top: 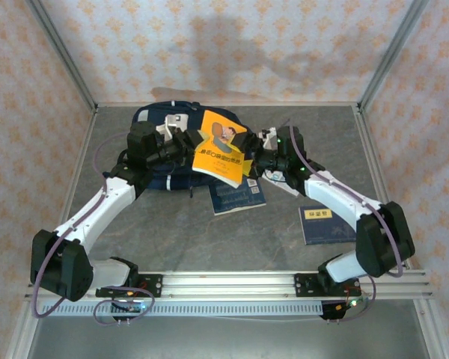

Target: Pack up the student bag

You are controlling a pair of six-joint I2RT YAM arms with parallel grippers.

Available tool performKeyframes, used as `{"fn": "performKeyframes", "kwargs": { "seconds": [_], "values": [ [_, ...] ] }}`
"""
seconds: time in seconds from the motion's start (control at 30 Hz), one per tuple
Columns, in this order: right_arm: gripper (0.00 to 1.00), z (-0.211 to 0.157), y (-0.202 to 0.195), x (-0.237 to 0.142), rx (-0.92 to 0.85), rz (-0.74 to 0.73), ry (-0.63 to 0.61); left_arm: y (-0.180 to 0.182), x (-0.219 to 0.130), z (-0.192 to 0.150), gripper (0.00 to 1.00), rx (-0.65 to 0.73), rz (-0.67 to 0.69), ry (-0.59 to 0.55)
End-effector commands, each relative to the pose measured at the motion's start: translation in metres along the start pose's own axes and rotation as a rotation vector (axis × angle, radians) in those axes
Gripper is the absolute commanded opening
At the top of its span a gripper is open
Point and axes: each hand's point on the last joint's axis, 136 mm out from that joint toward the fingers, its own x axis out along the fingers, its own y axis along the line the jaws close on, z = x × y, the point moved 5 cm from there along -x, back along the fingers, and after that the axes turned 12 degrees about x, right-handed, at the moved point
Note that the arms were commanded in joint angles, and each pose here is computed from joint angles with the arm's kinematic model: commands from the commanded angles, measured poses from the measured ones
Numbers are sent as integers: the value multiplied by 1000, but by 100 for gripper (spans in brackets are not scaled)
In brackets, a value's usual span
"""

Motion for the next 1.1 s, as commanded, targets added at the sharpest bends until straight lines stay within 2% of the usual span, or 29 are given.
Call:
{"fn": "performKeyframes", "kwargs": {
  "seconds": [0.0, 0.1, 0.33, 0.4, 0.43, 0.53, 0.6, 0.63, 0.87, 0.97, 1.07],
  "values": [
    [90, -8, 51, -5, -28, 275, 81, -35, -8, 1, 0, 103, -73, -10],
    [77, -13, 61, -12, -56, 304, 84, -26, -9, -4, 0, 97, -31, -2],
    [22, -21, 46, -36, -193, 70, -55, -18, -9, -13, 0, 110, 12, 28],
    [9, -27, 46, -42, -241, 18, -48, -22, -8, -17, 6, 132, 6, 53],
    [2, -31, 47, -46, -272, 7, -37, -25, -7, -21, 13, 145, 1, 75],
    [0, -44, 53, -56, -339, 25, -5, -35, -6, -32, 45, 199, -40, 160],
    [0, -53, 58, -62, -379, 60, 21, -39, -8, -38, 54, 240, -66, 208],
    [0, -56, 59, -62, -390, 81, 48, -41, -9, -41, 56, 257, -75, 226],
    [0, -85, 88, -82, -467, 285, 130, -61, -19, -53, 56, 292, -165, 291],
    [0, -89, 89, -86, -471, 300, 140, -66, -20, -55, 50, 279, -201, 298],
    [0, -92, 85, -87, -456, 279, 167, -84, -24, -53, 39, 278, -273, 255]
  ]
}}
